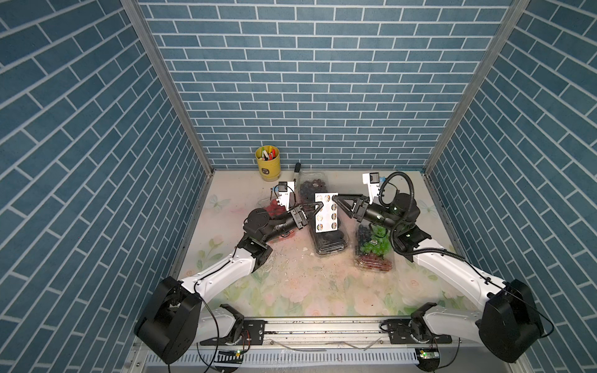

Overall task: Label fruit boxes
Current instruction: Adjust the label sticker.

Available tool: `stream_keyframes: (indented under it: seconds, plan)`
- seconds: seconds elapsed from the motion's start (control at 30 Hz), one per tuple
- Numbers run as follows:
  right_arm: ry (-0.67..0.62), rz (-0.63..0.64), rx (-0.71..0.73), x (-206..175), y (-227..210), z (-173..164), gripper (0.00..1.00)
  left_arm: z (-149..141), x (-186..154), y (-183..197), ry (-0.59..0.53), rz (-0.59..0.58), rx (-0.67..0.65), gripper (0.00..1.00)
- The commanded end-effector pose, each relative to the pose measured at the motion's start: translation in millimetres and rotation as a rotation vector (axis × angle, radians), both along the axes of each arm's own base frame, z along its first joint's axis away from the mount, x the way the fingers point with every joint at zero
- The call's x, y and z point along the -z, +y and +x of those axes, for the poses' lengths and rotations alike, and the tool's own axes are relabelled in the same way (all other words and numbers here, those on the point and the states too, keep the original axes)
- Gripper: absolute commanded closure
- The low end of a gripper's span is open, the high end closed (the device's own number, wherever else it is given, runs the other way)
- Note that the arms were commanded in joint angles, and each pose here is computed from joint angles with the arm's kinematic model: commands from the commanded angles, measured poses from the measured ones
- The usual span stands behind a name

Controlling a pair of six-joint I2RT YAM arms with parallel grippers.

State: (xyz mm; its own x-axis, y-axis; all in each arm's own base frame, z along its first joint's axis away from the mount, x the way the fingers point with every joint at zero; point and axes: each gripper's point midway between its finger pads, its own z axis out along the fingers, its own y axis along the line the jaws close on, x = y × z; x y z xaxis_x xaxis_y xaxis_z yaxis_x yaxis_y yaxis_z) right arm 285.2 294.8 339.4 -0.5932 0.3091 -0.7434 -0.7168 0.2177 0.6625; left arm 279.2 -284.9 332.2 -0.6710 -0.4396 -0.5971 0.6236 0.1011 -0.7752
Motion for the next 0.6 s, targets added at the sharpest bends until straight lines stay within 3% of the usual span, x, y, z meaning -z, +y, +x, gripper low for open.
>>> stream_keyframes:
  seconds: [0.0,0.3,0.57]
  plan:
    - [0.012,0.122,-0.075,-20.1,1.4,-4.3,0.53,-6.4,-20.3,-0.7,-0.060,-0.034,0.013,1.00]
    - [0.056,0.152,-0.137,-18.1,8.8,-0.6,0.71,-8.0,-19.2,1.4,-0.068,-0.013,-0.003,1.00]
    - [0.051,0.146,-0.163,-16.5,9.2,-7.2,0.79,-3.0,-13.7,4.7,-0.053,0.026,-0.046,1.00]
